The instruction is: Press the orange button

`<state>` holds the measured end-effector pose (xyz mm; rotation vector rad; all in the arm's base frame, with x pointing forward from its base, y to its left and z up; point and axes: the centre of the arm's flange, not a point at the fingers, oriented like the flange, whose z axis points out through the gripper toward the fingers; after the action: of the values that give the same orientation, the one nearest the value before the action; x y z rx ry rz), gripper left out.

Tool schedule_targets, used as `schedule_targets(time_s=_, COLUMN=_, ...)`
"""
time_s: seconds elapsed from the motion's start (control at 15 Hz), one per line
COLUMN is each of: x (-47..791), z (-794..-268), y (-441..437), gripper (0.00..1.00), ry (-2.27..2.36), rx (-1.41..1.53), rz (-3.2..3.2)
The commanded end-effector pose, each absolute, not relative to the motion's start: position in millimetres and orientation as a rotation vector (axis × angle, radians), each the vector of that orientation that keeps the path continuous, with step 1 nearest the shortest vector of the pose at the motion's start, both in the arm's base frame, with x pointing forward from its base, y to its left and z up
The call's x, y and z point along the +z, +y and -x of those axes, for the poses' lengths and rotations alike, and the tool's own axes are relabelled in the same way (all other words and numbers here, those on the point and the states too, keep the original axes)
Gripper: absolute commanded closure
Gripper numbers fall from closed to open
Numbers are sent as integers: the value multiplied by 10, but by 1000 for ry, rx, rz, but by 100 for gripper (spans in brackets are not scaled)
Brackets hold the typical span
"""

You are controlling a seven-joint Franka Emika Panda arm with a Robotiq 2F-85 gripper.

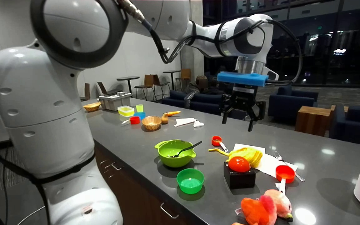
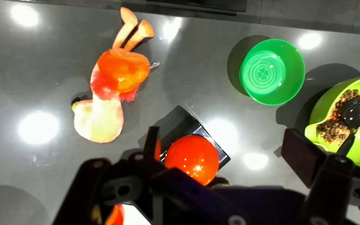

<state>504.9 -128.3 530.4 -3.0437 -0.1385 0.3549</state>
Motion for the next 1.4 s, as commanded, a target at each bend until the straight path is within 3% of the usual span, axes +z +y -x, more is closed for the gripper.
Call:
schedule_targets(time_s=0.0, x=5297, z=-5098, y=-1294, gripper=0, ry=-153, rx=374, rz=3026)
schedule_targets(time_s=0.6, x=5289, z=-5192, y=-1300, gripper=0, ry=-165, rx=373, rz=3046)
schedule_targets(time_s=1.0, x=5232, z=-5633, y=-1091, gripper=0, ry=-2, rx=-108, rz=3122)
schedule_targets(time_s=1.33, x=5150, z=-5862, y=-870, gripper=0, ry=72, rx=-331, rz=3112)
